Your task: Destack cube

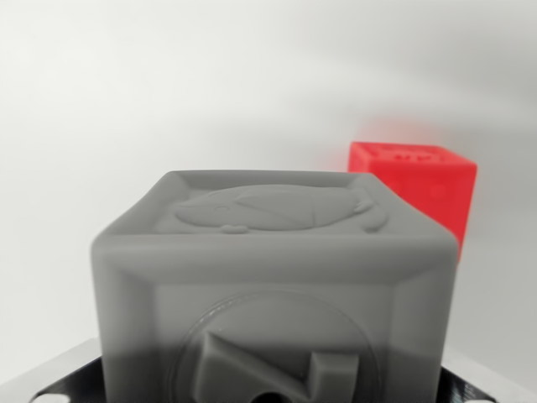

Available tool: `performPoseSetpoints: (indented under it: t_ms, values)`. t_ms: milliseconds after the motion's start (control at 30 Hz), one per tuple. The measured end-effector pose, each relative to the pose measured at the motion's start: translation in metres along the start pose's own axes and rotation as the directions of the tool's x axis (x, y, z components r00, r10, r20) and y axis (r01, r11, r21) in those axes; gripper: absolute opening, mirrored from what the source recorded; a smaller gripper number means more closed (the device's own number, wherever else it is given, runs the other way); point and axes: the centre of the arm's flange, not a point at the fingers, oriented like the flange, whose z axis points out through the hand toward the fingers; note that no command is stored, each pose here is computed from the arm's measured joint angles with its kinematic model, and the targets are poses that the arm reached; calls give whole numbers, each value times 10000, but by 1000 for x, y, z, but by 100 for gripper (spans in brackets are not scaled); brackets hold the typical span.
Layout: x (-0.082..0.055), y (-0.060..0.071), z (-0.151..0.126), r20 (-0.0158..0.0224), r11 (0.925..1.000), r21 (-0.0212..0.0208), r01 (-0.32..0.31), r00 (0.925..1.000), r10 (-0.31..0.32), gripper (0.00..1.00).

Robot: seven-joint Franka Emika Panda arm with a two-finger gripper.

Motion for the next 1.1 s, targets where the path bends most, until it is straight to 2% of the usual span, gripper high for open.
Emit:
performPoseSetpoints:
  t_ms: [1100]
  values:
    - [-41, -44, 22, -12, 9997, 0, 263, 9997, -263, 0]
